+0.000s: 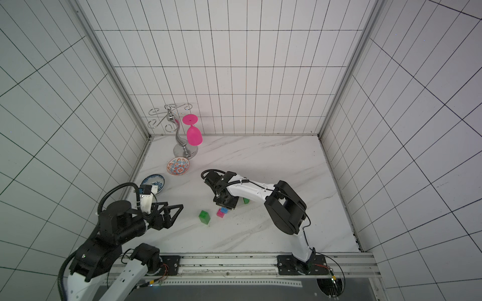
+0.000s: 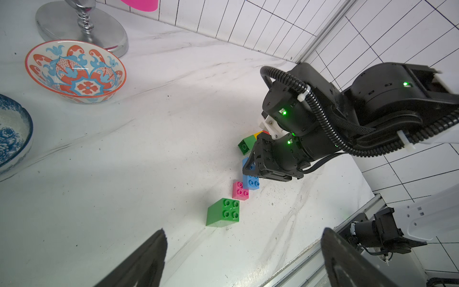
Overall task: Assemble the letter r with lego
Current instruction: Assemble the lego brick with the lego brick.
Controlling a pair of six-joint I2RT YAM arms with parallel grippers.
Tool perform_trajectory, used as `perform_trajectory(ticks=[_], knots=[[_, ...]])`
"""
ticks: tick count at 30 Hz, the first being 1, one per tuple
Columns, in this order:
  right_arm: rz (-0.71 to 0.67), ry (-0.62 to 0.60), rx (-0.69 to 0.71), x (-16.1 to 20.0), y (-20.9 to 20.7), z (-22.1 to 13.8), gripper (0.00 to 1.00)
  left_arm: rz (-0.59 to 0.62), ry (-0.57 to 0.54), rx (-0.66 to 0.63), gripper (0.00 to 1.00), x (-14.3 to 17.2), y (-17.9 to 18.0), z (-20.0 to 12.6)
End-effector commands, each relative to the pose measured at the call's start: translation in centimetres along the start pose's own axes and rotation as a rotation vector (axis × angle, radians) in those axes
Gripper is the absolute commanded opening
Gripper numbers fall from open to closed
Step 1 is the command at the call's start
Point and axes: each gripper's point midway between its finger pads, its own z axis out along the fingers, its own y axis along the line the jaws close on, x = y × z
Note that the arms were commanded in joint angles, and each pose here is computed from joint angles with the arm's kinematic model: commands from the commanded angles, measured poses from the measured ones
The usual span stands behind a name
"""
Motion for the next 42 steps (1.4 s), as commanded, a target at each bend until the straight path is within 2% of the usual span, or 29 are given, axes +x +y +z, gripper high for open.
perform_trajectory(ticks=[1,29,42], knots=[[-0.026,-0.011,0.012,0.1,0.4,-1.1,0.00,0.021,-0.037,0.008,0.97,-0.7,-0.3,-0.4],[-0.025,0.013,0.027,-0.4,1.5,0.7,0.00,0.024,-0.044,0.008,0.97,-0.7,-0.3,-0.6],[-0.081,0.011,0.144,-0.6,-0.5,2.5,0.00,0.024,-0.042,0.008,0.97,-0.7,-0.3,-0.6]])
